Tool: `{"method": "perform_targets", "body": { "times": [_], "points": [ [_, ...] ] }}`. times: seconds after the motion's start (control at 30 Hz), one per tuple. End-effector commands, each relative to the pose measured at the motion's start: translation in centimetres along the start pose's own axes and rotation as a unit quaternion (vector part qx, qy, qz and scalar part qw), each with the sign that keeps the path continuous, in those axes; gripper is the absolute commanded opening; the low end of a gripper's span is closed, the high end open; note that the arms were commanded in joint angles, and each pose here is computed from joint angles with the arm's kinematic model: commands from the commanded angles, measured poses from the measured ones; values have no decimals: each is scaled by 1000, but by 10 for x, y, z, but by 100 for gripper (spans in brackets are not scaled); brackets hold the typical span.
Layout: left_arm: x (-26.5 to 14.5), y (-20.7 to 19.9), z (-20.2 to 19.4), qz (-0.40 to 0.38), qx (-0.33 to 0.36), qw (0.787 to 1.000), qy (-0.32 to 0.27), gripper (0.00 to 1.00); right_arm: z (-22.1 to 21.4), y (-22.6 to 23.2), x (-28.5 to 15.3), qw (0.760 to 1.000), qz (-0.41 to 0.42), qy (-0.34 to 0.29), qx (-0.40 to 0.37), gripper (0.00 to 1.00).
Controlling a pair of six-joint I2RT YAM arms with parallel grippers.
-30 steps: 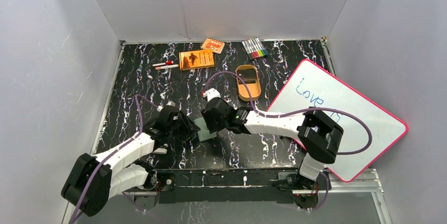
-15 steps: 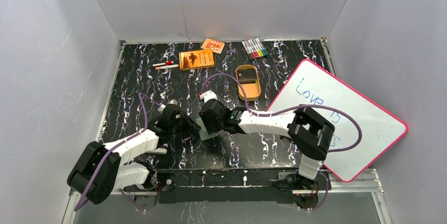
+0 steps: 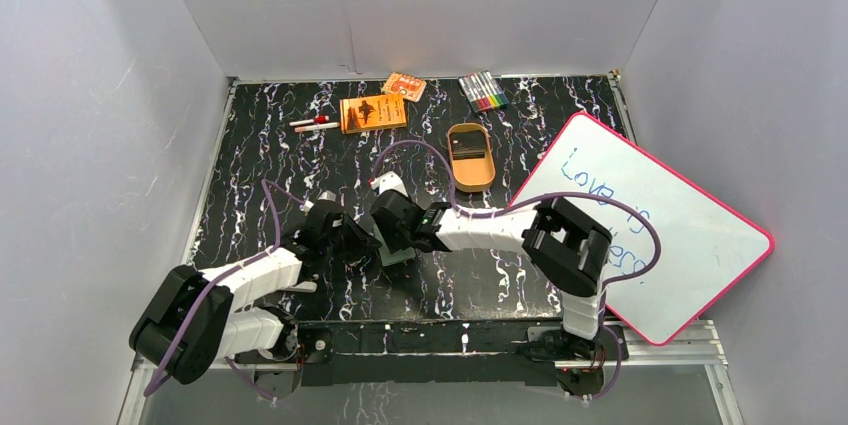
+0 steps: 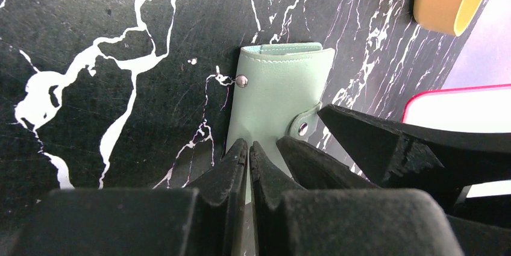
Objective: Put the credit cards into the card holder
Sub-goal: Open the card holder at the center of the board.
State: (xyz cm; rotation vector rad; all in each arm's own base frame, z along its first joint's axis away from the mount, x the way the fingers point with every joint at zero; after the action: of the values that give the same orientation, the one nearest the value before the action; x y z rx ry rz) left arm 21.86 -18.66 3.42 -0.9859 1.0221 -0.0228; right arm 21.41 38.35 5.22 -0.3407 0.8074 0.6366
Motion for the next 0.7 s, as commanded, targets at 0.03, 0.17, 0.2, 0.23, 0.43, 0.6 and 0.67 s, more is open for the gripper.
{"method": "perform_targets", "body": {
  "times": [0.03,0.17,0.2,0.23,0.43,0.6,0.67],
  "points": [
    [0,14,0,21,-2,1000,-4,4,11,-4,2,999,-31,-7,-7,53],
    [-1,13,0,20,-2,1000,-4,4,6,-5,6,999,-40,6,-13,49],
    [-1,13,0,20,-2,1000,-4,4,5,-6,7,999,-43,9,-15,49],
    [-1,12,0,19,-2,1000,-4,4,3,-6,8,999,-45,12,-16,47],
    [-4,11,1,16,-1,1000,-8,4,-4,-10,8,998,-57,20,-20,33],
    [-10,-1,6,7,10,1000,-16,4,-3,-12,3,998,-57,17,-20,20],
    [-13,-8,8,0,15,1000,-18,4,-3,-11,3,998,-55,17,-19,10]
  ]
}}
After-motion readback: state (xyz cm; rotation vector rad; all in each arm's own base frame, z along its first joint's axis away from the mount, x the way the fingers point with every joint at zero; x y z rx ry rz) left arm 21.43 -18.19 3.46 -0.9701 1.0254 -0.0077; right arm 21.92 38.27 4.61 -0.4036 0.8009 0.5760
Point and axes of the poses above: each gripper's point midway between its finger pads, its own x axis out along the fingers, its own y axis along the line the jaws close on, z = x × y, the point moved 1 cm from there along -x, back along the fingers, and after that the axes turned 7 degrees about -x, right-handed, at the moved point
